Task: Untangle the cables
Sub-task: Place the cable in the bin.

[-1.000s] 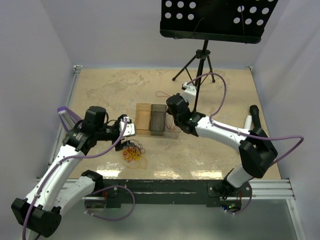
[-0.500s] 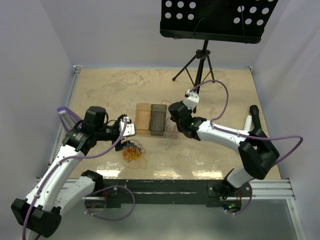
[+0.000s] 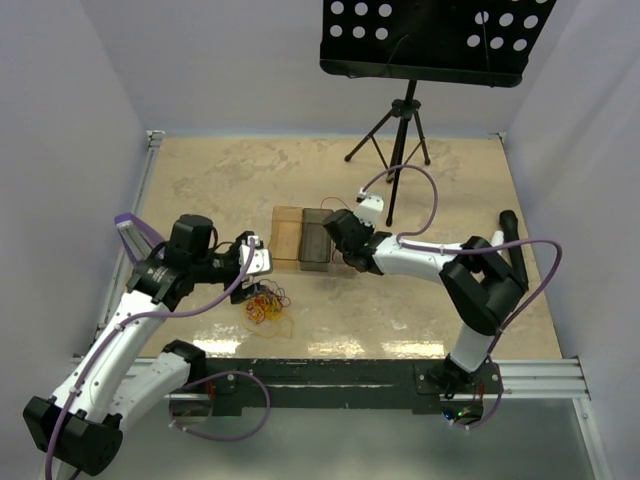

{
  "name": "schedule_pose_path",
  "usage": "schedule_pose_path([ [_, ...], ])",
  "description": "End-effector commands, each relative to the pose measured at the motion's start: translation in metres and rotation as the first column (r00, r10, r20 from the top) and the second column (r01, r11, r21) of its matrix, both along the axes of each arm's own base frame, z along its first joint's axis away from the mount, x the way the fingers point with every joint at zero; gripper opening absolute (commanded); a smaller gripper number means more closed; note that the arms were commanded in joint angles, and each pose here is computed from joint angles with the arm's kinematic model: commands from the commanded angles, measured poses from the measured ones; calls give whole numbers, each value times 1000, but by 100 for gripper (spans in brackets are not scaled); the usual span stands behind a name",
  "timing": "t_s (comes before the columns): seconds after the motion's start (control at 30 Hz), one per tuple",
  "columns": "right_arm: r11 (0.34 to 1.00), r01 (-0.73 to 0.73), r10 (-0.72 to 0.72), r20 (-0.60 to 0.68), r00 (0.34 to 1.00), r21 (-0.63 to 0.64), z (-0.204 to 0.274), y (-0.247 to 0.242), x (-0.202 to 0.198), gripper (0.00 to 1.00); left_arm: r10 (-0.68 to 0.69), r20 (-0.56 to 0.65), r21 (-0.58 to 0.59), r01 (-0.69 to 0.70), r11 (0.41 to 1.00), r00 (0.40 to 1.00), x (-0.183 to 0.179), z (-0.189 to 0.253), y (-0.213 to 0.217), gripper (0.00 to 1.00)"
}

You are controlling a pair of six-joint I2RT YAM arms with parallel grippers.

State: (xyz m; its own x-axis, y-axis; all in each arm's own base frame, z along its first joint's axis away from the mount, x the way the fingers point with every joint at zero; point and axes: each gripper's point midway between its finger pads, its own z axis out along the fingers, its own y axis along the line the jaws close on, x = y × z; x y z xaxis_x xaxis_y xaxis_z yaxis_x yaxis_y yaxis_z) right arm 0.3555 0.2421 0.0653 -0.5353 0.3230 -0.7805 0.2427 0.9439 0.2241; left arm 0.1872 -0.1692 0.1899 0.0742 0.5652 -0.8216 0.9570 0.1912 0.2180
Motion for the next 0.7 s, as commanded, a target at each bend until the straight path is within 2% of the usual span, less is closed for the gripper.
schedule_pose_path([
  [0.0, 1000, 13, -12, -10, 1000, 16, 2, 9, 7, 0, -14, 28, -17, 14, 1000, 1000, 1, 3, -2, 77],
  [0.43, 999, -40, 43, -95, 995, 28, -24, 21, 13, 2, -10, 37, -6, 10, 1000, 999, 2, 1, 0, 77],
  [0.5, 998, -49, 52, -80, 995, 43, -17, 20, 11, 10, -10, 40, -4, 10, 1000, 999, 2, 1, 0, 78],
  [0.6, 996, -59, 62, -61, 996, 63, -5, 19, 9, 30, -12, 38, -1, 12, 1000, 999, 2, 0, 0, 78],
  [0.67, 995, -68, 71, -43, 997, 79, 5, 20, 8, 37, -16, 35, -5, 16, 1000, 999, 2, 0, -1, 78],
])
